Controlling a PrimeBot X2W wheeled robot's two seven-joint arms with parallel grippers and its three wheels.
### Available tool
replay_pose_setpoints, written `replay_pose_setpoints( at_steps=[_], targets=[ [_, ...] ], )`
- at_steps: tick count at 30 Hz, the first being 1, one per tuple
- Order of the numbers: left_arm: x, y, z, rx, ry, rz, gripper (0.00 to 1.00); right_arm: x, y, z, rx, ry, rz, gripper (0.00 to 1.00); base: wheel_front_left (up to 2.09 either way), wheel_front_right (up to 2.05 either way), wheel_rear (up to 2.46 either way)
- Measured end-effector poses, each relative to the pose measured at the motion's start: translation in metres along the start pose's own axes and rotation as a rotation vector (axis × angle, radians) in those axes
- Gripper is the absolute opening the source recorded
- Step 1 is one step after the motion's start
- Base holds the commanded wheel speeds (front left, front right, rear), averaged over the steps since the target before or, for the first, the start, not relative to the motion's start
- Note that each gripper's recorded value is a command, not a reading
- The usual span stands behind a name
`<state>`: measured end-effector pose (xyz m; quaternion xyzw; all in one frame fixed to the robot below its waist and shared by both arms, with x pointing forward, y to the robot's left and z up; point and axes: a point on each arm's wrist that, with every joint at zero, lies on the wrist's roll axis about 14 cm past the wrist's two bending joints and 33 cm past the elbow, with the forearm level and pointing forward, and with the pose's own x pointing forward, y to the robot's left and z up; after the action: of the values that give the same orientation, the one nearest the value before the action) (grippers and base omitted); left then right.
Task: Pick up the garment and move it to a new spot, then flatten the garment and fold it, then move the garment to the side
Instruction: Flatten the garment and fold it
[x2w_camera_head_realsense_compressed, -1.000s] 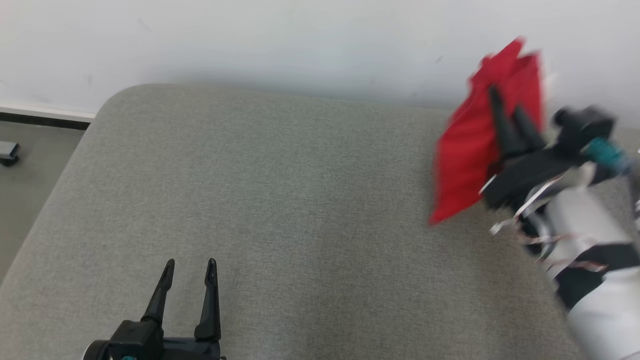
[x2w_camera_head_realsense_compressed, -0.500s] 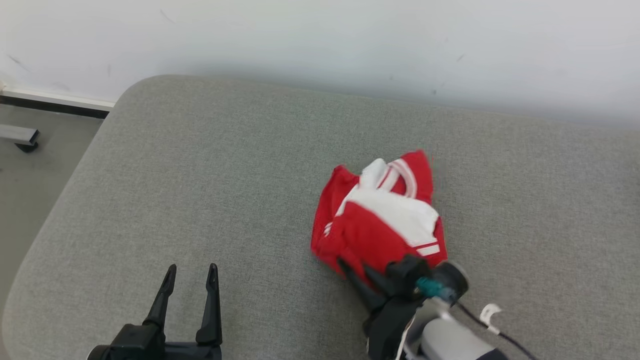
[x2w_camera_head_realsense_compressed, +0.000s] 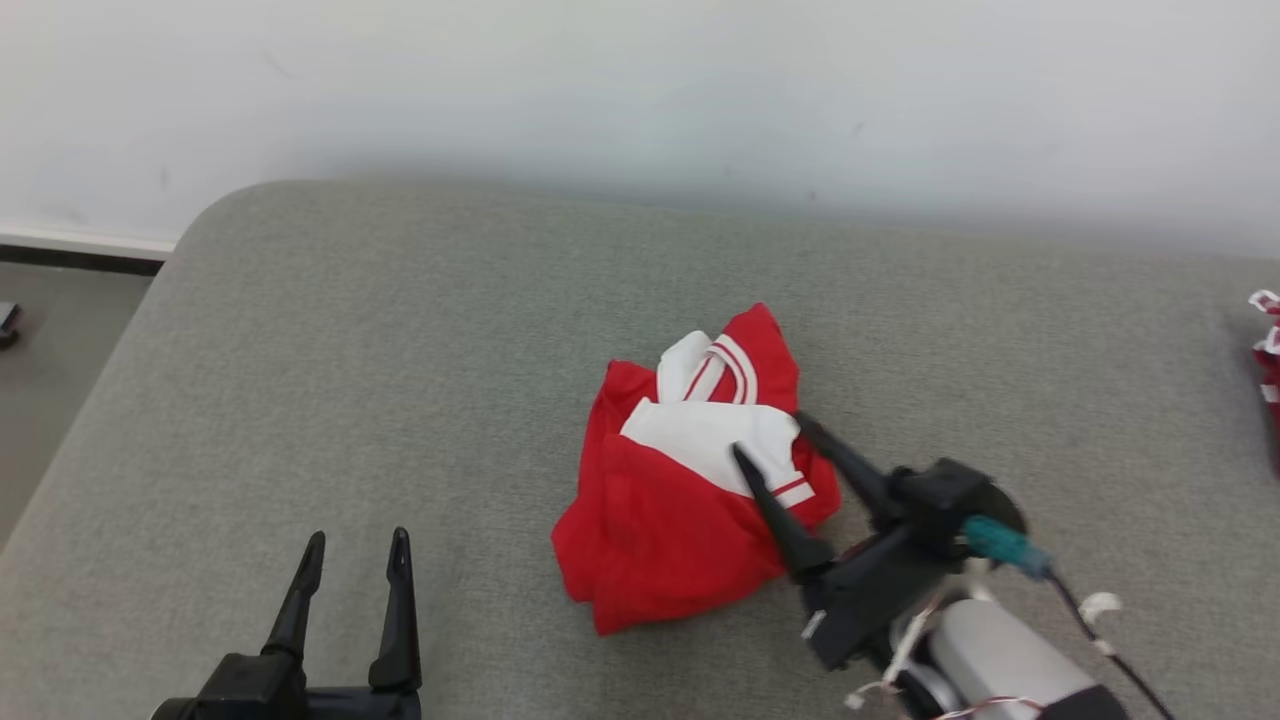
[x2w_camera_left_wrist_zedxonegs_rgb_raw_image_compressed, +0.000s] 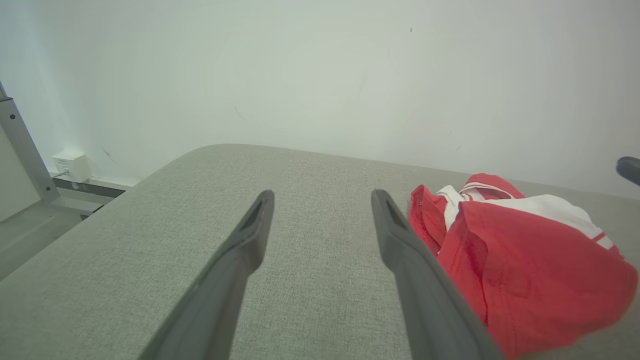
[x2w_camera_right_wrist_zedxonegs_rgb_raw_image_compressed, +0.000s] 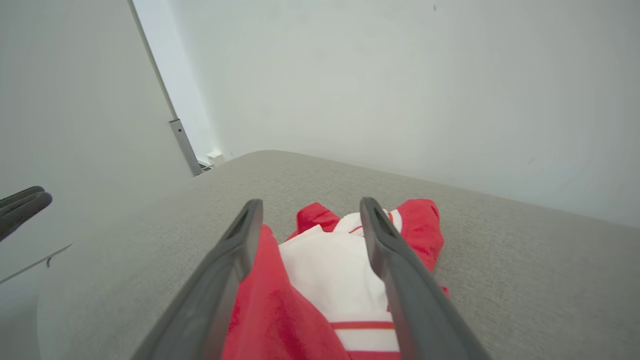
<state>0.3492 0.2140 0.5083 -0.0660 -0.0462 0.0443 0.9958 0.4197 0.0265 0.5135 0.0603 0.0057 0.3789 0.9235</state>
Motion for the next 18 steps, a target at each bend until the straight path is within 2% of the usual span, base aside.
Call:
replay_pose_setpoints(
  at_steps=[6, 10, 18],
  targets=[
    [0.007, -0.011, 0.004, 0.009, -0.015, -0.04, 1.0, -0.044, -0.063, 0.021, -0.002, -0.084, -0.215, 1.0, 0.0, 0.0, 0.0],
    [0.011, -0.017, 0.003, 0.014, -0.014, -0.061, 1.0, -0.084, -0.092, 0.021, 0.004, -0.11, -0.355, 1.0, 0.0, 0.0, 0.0],
    [0.01, -0.026, 0.001, 0.014, -0.009, -0.095, 1.0, -0.158, -0.111, 0.009, 0.039, -0.121, -0.569, 1.0, 0.0, 0.0, 0.0]
  ],
)
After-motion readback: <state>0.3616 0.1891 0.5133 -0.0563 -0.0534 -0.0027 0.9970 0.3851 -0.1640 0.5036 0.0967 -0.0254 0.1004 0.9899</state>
